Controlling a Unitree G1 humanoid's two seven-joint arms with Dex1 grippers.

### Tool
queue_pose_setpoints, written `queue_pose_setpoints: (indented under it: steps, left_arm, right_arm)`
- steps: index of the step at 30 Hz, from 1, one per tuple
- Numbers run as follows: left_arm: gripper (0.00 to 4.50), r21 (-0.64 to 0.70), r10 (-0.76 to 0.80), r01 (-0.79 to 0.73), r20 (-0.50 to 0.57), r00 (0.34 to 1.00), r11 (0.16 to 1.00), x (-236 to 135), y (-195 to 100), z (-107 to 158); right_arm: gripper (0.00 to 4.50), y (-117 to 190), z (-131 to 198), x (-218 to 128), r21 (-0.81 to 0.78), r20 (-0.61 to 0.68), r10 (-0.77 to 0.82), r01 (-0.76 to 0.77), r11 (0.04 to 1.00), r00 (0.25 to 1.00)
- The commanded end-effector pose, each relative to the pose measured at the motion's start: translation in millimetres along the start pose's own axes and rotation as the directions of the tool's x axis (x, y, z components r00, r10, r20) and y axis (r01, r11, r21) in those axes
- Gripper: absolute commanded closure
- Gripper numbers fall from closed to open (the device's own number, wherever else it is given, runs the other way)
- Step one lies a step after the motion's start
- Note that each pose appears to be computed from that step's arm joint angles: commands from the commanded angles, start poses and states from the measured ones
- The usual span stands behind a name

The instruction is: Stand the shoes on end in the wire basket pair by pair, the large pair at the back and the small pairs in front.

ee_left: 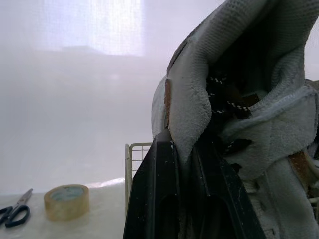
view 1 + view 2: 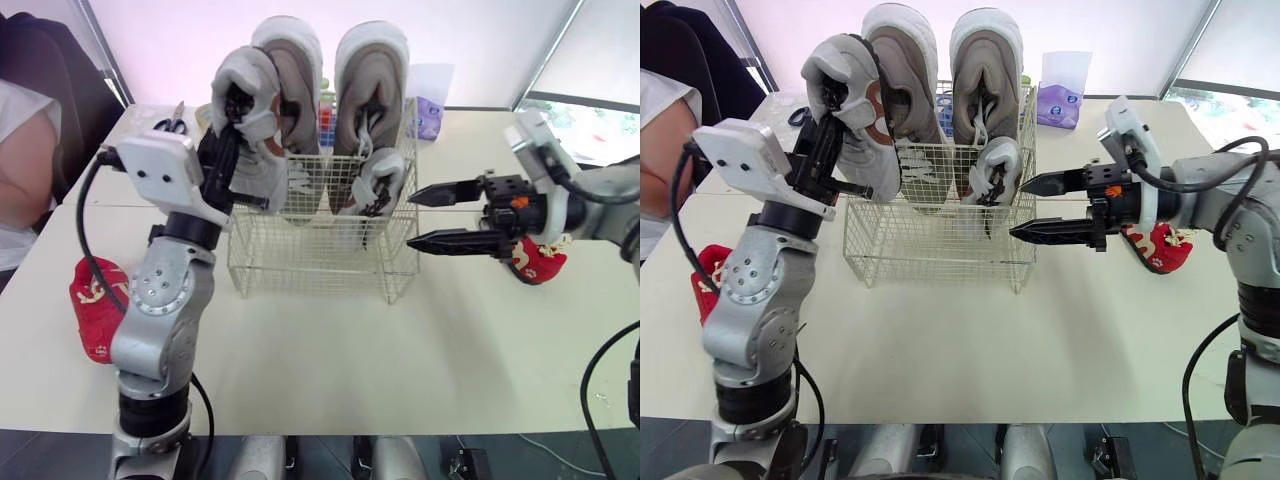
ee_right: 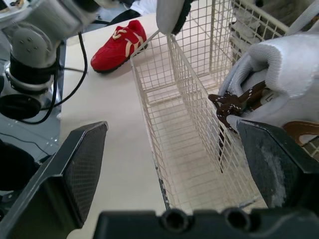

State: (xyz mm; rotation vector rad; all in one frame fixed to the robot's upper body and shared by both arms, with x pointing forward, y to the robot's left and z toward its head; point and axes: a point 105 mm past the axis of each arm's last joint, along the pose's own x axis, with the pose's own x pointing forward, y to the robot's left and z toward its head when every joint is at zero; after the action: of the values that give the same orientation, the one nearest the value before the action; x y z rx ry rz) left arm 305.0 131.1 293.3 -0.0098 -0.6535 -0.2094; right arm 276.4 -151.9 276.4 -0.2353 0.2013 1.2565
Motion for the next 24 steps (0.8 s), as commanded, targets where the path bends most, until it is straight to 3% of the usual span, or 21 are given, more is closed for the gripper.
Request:
queue_pose_setpoints:
  steps: [1,16,24]
  left_arm:
    - [4.44,0.057,-0.03,0.026,0.08,0.996,0.998,4.7,-7.5,3.2]
    - [4.44,0.105,-0.101,0.102,-0.012,0.995,0.989,-11.8,-34.4,-55.7]
    - [4.44,0.136,-0.07,0.081,-0.078,0.994,0.987,-29.2,-23.4,-61.4]
  right_arm:
    - [0.0,8.3,12.0,-10.4,-0.036,0.026,-0.045,0.046,0.998,0.999]
    - [0.0,15.1,13.4,-14.3,-0.009,0.061,-0.11,0.111,0.994,0.992]
    - [0.0,11.7,10.3,-11.7,-0.006,0.077,-0.106,0.107,0.994,0.991]
